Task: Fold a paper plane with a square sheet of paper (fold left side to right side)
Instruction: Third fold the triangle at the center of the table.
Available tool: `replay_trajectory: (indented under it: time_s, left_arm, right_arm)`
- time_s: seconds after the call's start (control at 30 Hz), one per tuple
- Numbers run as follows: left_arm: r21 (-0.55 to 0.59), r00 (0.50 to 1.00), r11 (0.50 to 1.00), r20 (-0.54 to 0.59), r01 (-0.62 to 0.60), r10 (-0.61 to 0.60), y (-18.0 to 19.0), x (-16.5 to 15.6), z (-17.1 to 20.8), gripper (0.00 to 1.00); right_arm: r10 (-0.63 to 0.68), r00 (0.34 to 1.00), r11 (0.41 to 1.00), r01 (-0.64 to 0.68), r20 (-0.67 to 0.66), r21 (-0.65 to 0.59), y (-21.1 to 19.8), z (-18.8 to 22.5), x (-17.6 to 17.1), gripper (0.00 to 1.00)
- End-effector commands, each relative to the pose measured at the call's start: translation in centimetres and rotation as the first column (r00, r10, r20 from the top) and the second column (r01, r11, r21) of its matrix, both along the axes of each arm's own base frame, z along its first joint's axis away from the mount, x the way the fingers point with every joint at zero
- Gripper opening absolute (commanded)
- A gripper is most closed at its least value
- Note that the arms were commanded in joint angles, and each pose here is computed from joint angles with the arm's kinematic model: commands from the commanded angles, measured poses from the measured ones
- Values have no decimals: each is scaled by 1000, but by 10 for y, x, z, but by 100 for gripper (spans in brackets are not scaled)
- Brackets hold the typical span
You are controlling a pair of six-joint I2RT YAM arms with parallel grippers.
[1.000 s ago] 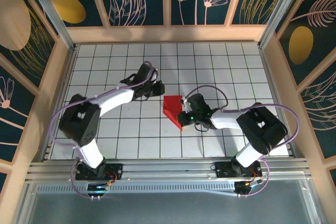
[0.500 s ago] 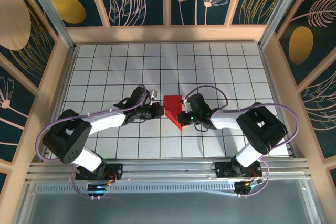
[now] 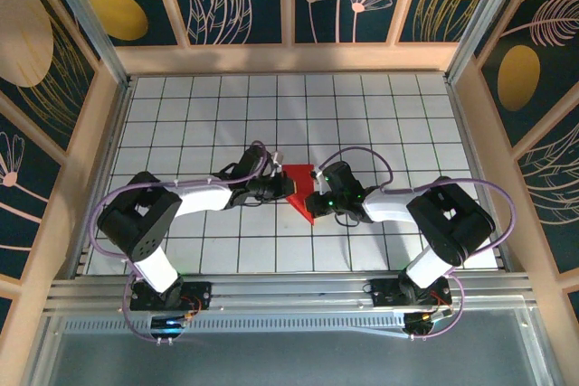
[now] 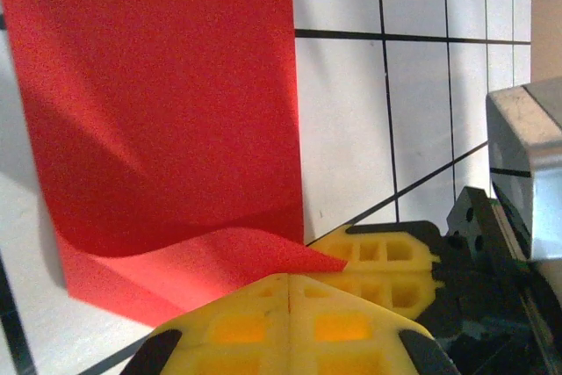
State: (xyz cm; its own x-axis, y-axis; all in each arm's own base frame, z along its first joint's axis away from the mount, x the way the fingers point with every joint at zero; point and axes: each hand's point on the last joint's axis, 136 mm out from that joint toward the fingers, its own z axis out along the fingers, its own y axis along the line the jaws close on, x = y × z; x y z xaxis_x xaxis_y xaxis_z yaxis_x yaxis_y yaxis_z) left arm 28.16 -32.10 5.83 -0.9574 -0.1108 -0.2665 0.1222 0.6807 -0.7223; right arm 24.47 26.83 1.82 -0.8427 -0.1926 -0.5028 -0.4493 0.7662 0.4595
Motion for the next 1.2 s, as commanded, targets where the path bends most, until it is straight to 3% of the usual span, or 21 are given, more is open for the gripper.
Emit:
replay_trajectory:
  time_s: [0.0, 0.67, 1.17]
  left_arm:
    - [7, 1000, 1000, -6, 11, -11, -8, 4, -5, 1]
    - [153, 997, 988, -75, 17, -5, 8, -6, -47, 1]
    - [183, 997, 983, -78, 1, 13, 19, -11, -52, 1]
  right_arm:
    - [-21, 997, 997, 16, -70, -70, -13, -21, -9, 0]
    - [-21, 997, 997, 15, -79, -75, -13, -24, -9, 0]
    - [-21, 996, 997, 14, -84, -80, -13, -25, -9, 1]
